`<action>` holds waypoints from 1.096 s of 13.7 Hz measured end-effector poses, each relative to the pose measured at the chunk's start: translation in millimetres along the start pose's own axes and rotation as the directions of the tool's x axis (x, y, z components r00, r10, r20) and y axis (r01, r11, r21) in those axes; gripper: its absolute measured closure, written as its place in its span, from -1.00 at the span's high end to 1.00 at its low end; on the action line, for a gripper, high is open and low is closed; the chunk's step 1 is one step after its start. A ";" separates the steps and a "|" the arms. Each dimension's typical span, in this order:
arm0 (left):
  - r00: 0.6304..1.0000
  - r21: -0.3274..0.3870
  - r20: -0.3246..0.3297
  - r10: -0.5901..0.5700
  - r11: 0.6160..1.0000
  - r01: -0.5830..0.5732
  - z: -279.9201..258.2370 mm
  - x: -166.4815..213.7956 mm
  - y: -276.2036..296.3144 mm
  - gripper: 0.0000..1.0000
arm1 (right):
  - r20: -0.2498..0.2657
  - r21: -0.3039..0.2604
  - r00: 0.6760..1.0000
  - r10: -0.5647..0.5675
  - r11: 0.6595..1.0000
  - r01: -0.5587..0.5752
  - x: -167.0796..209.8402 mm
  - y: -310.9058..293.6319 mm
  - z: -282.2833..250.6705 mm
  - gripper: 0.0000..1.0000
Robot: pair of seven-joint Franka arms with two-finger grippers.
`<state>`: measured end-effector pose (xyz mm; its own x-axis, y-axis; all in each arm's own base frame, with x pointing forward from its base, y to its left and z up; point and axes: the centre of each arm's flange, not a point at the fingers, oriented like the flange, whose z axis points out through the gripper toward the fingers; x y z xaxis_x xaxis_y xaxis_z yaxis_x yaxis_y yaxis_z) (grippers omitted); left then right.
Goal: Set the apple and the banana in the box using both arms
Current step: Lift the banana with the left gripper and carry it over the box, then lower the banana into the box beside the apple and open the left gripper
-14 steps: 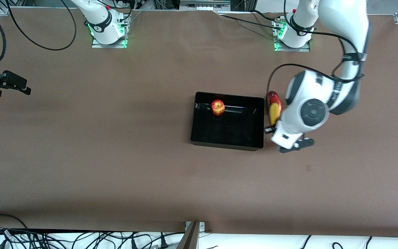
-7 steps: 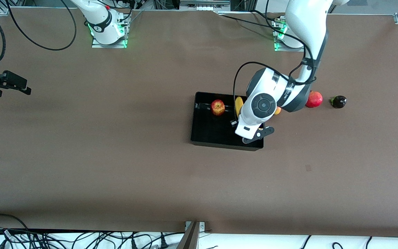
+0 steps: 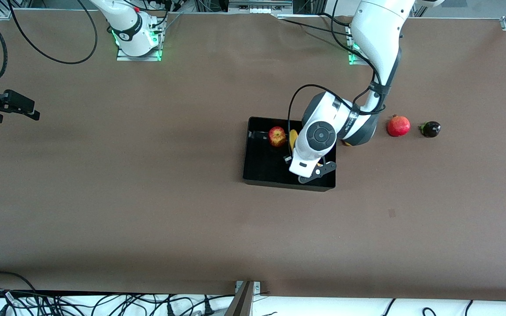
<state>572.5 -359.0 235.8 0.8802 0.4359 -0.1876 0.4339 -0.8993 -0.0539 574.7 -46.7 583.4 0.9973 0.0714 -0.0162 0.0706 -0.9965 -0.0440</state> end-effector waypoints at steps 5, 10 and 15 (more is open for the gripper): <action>1.000 -0.022 -0.019 0.001 1.000 -0.001 14.3 -0.5 5.8 -0.32 | 0.002 0.000 1.000 0.018 1.000 -0.018 -1.8 9.9 0.0 1.00; 1.000 -0.023 -0.030 -0.008 1.000 0.008 43.3 7.7 5.5 -0.32 | 0.002 0.000 1.000 0.023 1.000 -0.023 -2.3 12.9 -0.1 1.00; 1.000 -0.015 -0.025 -0.011 1.000 0.010 50.5 9.6 3.9 0.01 | 0.002 0.000 1.000 0.023 1.000 -0.023 -2.3 12.8 0.0 1.00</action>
<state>572.9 -360.0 184.2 0.8801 0.4462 -0.1624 0.4457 -0.8942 -0.0414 573.4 -59.6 582.9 0.9986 0.0487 -0.0193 0.0478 -0.9979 -0.0435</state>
